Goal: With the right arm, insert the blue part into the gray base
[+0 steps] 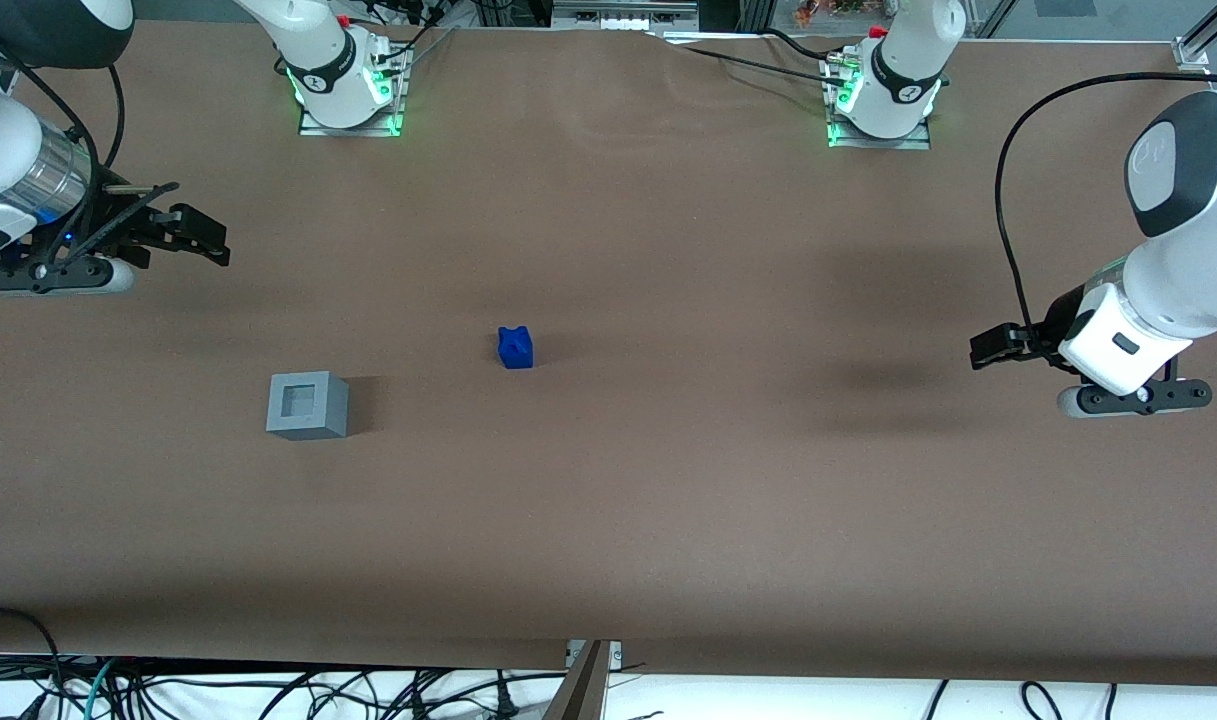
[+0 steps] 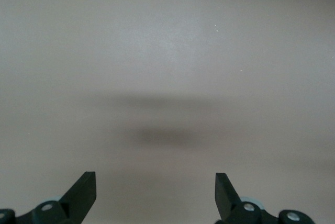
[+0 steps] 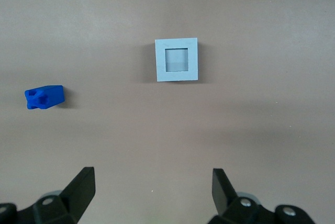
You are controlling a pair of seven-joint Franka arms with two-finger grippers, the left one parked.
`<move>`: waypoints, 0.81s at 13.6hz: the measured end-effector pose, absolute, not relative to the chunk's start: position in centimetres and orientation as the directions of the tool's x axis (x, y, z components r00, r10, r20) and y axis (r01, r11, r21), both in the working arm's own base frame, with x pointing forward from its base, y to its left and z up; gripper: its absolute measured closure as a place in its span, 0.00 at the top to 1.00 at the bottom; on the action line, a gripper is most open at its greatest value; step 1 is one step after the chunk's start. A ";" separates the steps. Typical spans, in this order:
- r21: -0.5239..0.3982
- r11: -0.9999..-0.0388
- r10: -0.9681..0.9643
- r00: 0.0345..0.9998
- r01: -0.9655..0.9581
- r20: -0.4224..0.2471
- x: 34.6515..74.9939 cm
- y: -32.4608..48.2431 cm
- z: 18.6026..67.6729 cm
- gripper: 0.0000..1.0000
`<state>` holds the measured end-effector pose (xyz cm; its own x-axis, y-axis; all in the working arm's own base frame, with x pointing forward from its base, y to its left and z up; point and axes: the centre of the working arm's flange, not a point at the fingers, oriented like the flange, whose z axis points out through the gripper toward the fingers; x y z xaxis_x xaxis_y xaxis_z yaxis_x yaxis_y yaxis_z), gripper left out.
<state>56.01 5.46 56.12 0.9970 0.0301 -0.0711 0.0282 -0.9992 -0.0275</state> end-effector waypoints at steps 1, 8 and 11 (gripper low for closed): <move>-0.027 -0.999 0.030 0.997 0.028 -0.071 56.0 5.5 56.1 0.99; -0.032 -0.999 0.033 0.997 0.030 -0.075 56.0 5.7 55.9 0.99; -0.033 -0.999 0.046 0.995 0.043 -0.084 55.8 6.5 55.5 0.99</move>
